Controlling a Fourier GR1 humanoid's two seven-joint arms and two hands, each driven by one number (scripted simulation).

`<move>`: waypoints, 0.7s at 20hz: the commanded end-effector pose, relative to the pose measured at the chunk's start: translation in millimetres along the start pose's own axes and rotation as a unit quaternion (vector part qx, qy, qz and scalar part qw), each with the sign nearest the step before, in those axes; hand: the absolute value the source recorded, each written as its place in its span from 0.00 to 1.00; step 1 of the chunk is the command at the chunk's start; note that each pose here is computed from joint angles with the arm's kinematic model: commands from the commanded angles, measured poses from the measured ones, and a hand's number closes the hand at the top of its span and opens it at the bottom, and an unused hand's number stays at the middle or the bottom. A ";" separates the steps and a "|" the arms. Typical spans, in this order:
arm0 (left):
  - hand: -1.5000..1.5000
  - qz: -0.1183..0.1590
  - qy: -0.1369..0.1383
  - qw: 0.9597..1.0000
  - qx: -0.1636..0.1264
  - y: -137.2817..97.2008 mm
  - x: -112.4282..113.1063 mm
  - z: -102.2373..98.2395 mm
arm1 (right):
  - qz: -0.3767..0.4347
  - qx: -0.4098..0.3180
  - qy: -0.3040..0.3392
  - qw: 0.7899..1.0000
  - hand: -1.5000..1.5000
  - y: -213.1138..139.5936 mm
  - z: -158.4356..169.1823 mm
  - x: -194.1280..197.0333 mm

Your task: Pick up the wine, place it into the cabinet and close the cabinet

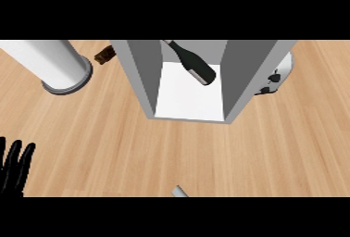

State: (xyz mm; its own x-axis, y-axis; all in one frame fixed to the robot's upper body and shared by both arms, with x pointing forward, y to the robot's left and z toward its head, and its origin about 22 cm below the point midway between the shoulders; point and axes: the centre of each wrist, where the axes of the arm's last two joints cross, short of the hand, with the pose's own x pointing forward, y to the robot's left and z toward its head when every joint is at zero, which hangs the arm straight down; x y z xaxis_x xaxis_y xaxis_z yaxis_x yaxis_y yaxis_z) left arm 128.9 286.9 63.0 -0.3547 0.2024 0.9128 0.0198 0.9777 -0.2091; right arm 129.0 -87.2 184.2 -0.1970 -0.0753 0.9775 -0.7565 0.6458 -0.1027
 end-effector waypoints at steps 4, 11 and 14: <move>0.00 0.003 -0.012 1.000 -0.016 18.2 15.1 -7.0 | 0.008 -0.003 0.003 1.000 1.00 7.7 -70.2 5.8; 0.00 0.010 -0.021 1.000 -0.015 42.4 28.6 -18.8 | 0.023 -0.016 0.013 1.000 1.00 -12.7 -145.0 33.6; 0.00 0.010 -0.012 0.999 -0.029 48.7 35.8 -20.0 | 0.032 -0.028 0.021 0.999 1.00 -21.8 -177.0 34.2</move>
State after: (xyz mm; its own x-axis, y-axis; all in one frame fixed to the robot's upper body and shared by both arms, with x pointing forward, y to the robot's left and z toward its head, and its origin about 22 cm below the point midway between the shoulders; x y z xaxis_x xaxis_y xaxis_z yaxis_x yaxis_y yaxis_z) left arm 135.9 332.5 85.5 -0.3798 0.2182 0.8990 0.0648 0.9757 -0.2094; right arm 222.2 7.4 234.2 -0.2005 -0.0130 0.9796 -0.7286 0.6704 -0.1402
